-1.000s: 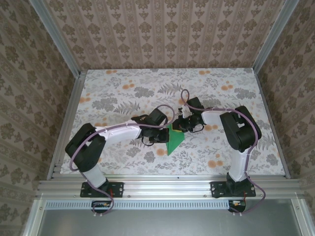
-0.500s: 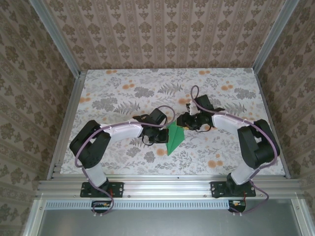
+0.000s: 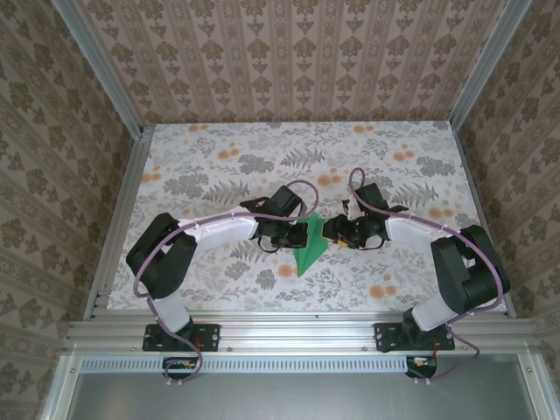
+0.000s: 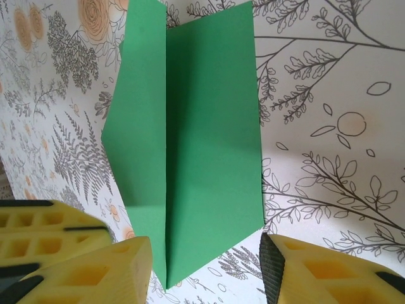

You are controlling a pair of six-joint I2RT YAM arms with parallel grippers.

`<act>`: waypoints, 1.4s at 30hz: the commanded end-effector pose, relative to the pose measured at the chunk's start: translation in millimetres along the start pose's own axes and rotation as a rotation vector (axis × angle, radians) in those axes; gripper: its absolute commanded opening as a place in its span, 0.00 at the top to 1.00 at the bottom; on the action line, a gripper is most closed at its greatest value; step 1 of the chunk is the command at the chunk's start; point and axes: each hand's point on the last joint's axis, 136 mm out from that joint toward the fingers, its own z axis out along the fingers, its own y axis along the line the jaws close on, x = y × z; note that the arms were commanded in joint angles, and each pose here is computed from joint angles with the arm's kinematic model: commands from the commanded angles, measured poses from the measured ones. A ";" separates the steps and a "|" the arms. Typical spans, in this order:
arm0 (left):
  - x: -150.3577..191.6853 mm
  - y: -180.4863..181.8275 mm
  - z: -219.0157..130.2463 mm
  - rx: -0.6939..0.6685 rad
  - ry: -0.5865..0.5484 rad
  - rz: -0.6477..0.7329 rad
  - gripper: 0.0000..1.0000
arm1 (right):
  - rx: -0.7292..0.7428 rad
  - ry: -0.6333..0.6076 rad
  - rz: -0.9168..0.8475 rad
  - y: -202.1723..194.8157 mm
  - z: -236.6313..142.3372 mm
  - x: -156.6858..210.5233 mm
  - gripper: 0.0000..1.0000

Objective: Fold a paper plane with a square sheet of paper (pick it up from the middle)

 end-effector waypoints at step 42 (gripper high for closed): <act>27.8 23.1 38.7 0.036 0.093 -0.069 0.99 | -0.204 0.104 0.070 20.5 43.9 16.6 0.53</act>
